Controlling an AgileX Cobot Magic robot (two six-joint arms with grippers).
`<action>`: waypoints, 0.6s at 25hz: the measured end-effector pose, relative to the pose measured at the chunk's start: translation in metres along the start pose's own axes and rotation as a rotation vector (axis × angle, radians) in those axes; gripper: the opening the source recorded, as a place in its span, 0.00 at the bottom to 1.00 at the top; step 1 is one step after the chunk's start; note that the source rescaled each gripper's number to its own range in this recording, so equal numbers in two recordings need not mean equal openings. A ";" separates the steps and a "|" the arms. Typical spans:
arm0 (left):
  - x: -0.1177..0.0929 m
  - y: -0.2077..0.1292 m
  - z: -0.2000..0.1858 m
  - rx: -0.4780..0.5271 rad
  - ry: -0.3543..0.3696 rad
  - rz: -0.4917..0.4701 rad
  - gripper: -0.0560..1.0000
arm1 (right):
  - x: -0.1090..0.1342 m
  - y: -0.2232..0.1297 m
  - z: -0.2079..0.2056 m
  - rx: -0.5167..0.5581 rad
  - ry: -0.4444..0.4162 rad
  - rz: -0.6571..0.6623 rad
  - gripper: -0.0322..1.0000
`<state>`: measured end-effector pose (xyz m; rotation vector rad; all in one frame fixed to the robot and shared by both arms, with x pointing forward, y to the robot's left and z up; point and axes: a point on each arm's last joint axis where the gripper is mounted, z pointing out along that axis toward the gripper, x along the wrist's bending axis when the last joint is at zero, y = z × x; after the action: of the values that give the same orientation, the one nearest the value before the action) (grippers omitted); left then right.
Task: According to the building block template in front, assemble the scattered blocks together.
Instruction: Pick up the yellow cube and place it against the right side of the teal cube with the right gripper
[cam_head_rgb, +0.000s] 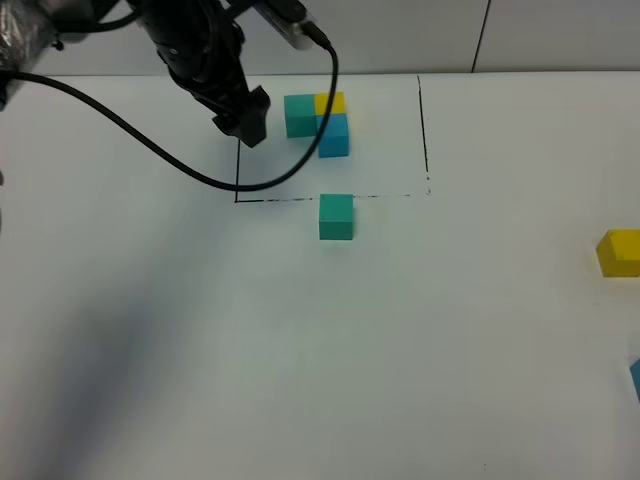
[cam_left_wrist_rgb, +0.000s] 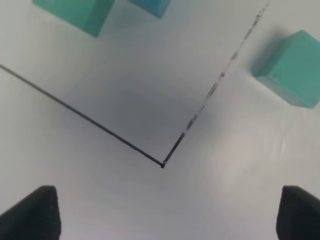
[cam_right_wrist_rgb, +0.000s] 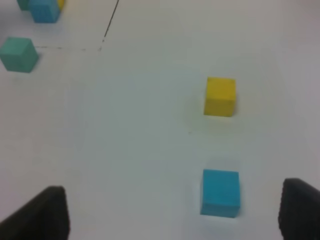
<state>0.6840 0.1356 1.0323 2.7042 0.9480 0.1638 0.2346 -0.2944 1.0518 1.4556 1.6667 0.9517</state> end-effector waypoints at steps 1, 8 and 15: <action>0.006 -0.006 -0.004 0.000 0.001 -0.037 1.00 | 0.000 0.000 0.000 0.000 0.000 0.001 0.72; 0.043 -0.084 -0.024 0.083 -0.010 -0.245 0.99 | 0.000 0.000 0.000 0.000 0.000 0.001 0.72; 0.039 -0.172 -0.060 -0.009 0.135 -0.490 0.98 | 0.000 0.000 0.000 0.000 0.000 0.001 0.72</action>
<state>0.6001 0.3021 1.0407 2.3860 1.6062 0.2492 0.2346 -0.2944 1.0518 1.4566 1.6661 0.9522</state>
